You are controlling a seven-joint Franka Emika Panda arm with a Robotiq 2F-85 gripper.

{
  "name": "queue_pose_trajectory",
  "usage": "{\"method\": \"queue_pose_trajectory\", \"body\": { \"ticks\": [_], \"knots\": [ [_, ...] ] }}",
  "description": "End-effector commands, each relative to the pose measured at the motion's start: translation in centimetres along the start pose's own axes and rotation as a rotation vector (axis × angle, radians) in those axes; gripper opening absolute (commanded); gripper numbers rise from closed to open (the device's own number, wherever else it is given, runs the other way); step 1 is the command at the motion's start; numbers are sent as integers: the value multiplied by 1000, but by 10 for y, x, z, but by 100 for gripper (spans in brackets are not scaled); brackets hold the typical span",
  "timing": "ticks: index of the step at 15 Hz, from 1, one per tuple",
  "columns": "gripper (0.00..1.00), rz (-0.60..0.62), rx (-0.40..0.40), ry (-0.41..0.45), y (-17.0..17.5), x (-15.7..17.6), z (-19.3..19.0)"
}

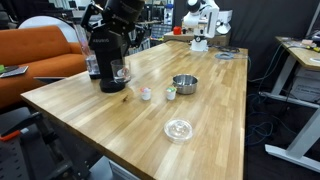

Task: Place the cup on the coffee maker

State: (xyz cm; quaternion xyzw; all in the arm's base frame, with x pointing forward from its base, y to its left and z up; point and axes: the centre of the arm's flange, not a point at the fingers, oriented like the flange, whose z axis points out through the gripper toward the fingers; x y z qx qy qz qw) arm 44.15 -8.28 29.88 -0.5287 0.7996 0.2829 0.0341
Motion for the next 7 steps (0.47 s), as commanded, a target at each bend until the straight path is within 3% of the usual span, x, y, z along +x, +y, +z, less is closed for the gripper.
{"method": "queue_pose_trajectory", "body": {
  "ticks": [1,7],
  "knots": [
    [100,4,-4,20,9,6,-5],
    [100,2,-8,34,16,7,-3]
  ]
}}
